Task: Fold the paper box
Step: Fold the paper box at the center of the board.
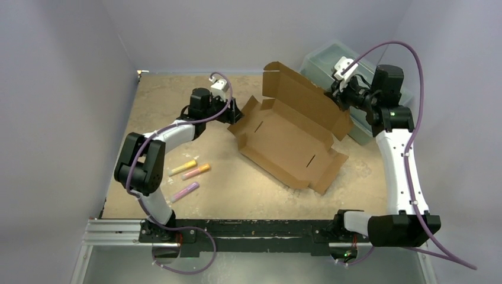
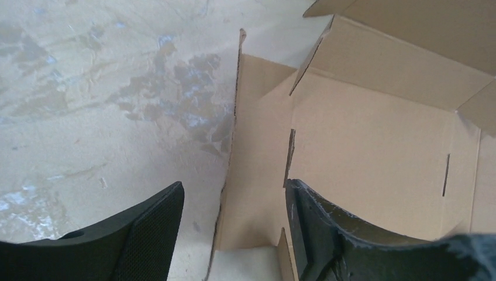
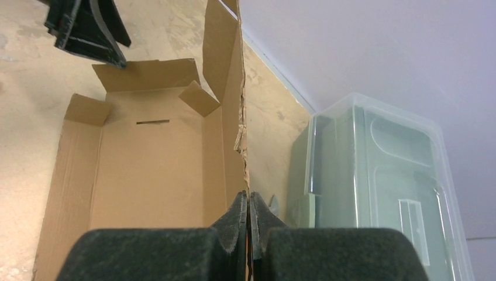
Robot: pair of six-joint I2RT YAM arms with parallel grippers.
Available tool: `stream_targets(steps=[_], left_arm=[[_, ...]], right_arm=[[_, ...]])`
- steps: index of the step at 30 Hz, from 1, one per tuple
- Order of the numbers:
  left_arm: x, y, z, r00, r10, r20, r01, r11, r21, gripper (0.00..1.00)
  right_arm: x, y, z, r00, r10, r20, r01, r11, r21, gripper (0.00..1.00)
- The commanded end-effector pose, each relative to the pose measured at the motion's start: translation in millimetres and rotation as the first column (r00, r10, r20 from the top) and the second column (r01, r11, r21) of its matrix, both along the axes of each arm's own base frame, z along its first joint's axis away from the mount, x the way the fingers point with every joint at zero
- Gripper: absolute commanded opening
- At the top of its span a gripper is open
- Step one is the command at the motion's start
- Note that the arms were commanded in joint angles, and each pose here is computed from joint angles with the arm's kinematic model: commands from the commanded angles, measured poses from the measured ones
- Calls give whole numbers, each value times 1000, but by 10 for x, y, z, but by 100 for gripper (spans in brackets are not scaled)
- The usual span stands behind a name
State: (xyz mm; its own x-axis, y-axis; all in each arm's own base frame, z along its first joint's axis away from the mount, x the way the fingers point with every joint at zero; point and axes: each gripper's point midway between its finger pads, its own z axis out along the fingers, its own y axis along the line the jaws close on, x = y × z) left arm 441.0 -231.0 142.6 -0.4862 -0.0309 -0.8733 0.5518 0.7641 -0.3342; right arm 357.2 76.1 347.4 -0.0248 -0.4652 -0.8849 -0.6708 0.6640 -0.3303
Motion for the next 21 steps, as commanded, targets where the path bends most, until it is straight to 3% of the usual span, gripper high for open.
stream_targets(steps=[1,7,11,21], left_arm=[[22,-108,9,998,-53,14,53,999,7,61],[58,-71,-116,999,-28,-25,30,999,46,34],[-29,-149,-114,997,-69,-44,70,997,19,3],[-513,-182,147,994,-80,73,81,997,-9,0]], right_arm=[[-109,143,334,996,48,75,-50,998,25,0],[-178,258,405,993,78,86,-80,996,30,0],[-226,305,454,992,89,90,-92,995,35,0],[-516,586,577,981,172,90,-181,977,109,0]])
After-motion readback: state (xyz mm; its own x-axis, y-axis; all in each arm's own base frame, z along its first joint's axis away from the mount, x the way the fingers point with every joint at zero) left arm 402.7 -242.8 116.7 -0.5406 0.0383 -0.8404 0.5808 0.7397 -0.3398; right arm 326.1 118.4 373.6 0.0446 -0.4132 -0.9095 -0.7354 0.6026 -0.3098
